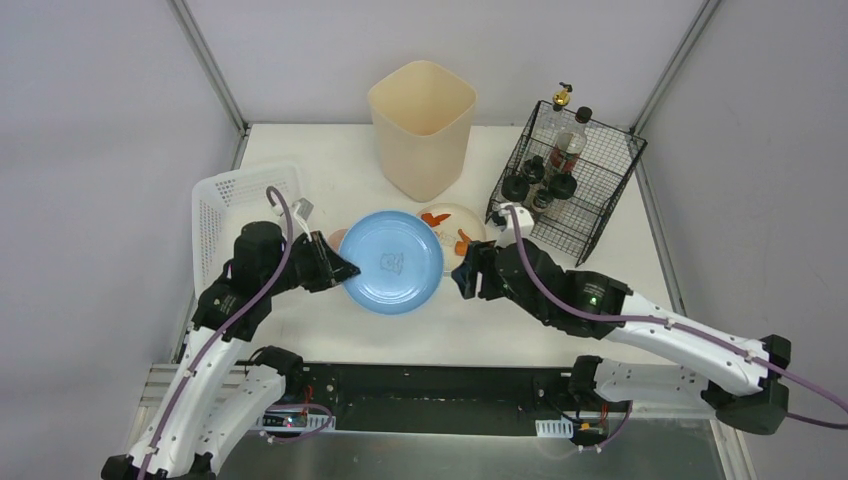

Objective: Clear the kitchen counter

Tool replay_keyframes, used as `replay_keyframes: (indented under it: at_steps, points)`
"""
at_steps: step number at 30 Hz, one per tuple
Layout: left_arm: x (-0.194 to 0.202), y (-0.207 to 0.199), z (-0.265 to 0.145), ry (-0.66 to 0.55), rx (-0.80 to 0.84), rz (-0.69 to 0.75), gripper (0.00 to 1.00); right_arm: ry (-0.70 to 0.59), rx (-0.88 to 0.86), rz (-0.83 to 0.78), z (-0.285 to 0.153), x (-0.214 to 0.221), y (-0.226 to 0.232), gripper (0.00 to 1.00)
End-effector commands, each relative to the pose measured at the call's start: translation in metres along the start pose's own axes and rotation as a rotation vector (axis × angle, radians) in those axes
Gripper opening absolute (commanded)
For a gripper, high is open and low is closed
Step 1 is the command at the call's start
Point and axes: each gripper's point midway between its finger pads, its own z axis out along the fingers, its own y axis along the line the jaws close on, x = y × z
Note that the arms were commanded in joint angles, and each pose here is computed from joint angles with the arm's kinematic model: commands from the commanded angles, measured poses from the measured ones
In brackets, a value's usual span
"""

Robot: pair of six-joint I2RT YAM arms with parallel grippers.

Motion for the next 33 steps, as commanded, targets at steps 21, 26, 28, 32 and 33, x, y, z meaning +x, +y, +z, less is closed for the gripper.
replay_keyframes:
  at_steps: [21, 26, 28, 32, 33]
  points:
    - [-0.135, 0.062, -0.022, -0.307, -0.311, -0.046, 0.00, -0.114, 0.242, 0.008, 0.014, 0.052, -0.132, 0.66]
    - [-0.148, 0.103, -0.035, -0.390, -0.425, -0.169, 0.00, -0.166, 0.181, 0.032, 0.007, 0.046, -0.126, 0.67]
    - [-0.155, 0.117, -0.041, -0.432, -0.441, -0.239, 0.00, -0.157, 0.163, 0.036, 0.008, 0.049, -0.124, 0.67]
    - [-0.168, 0.149, -0.056, -0.536, -0.489, -0.389, 0.00, -0.103, 0.169, 0.032, 0.012, 0.058, -0.123, 0.67]
    - [-0.171, 0.158, -0.061, -0.563, -0.509, -0.420, 0.00, -0.095, 0.170, 0.032, 0.012, 0.059, -0.122, 0.67]
